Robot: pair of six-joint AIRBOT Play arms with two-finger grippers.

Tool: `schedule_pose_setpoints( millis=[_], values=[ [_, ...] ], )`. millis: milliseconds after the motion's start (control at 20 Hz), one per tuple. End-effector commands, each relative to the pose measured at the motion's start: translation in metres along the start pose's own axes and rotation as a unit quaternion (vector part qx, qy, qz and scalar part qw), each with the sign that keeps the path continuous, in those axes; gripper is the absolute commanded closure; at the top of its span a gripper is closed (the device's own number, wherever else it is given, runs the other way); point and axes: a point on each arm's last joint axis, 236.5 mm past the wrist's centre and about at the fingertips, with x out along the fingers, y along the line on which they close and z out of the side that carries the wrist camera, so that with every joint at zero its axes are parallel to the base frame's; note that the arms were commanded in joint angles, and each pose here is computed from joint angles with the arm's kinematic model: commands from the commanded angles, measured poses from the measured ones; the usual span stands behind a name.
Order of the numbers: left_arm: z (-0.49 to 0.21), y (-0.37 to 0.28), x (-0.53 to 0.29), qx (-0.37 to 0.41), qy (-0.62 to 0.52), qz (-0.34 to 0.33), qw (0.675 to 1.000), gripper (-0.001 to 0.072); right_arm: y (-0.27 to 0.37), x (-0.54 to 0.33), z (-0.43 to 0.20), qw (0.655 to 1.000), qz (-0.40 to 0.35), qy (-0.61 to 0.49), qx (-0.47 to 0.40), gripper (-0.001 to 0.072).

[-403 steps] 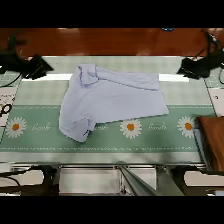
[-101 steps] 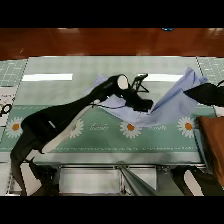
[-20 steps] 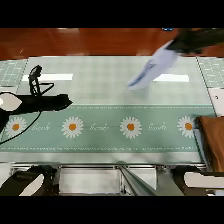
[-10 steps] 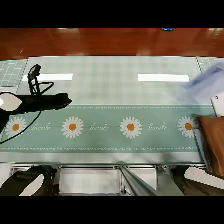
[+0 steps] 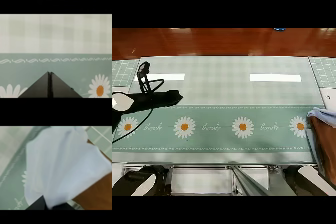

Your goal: Fold the shirts.

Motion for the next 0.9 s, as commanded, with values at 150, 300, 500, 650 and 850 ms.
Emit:
schedule_pose_setpoints(
  millis=[150, 300, 500, 650, 850],
  values=[
    [0.025, 0.002, -0.001, 0.000, -0.053, 0.003, 0.999, 0.0687, -0.092, 0.017, -0.069, 0.975, -0.168, 0.077, 0.124, 0.0307],
    [0.067, 0.001, -0.014, 0.001, -0.130, 0.006, 0.991, 0.0687, -0.075, 0.023, -0.061, 0.982, -0.129, 0.065, 0.118, 0.0308],
    [0.138, -0.029, -0.060, 0.021, -0.217, -0.014, 0.976, 0.0687, 0.038, 0.025, -0.009, 0.988, 0.117, -0.019, 0.097, 0.0620],
    [0.162, -0.085, -0.066, 0.078, -0.194, -0.052, 0.976, 0.0687, 0.202, -0.022, 0.003, 0.927, 0.356, -0.095, -0.073, 0.0685],
    [0.124, -0.103, -0.027, 0.230, -0.055, 0.005, 0.972, 0.0689, 0.274, 0.058, -0.089, 0.918, 0.195, -0.058, -0.339, 0.0685]
  ],
)
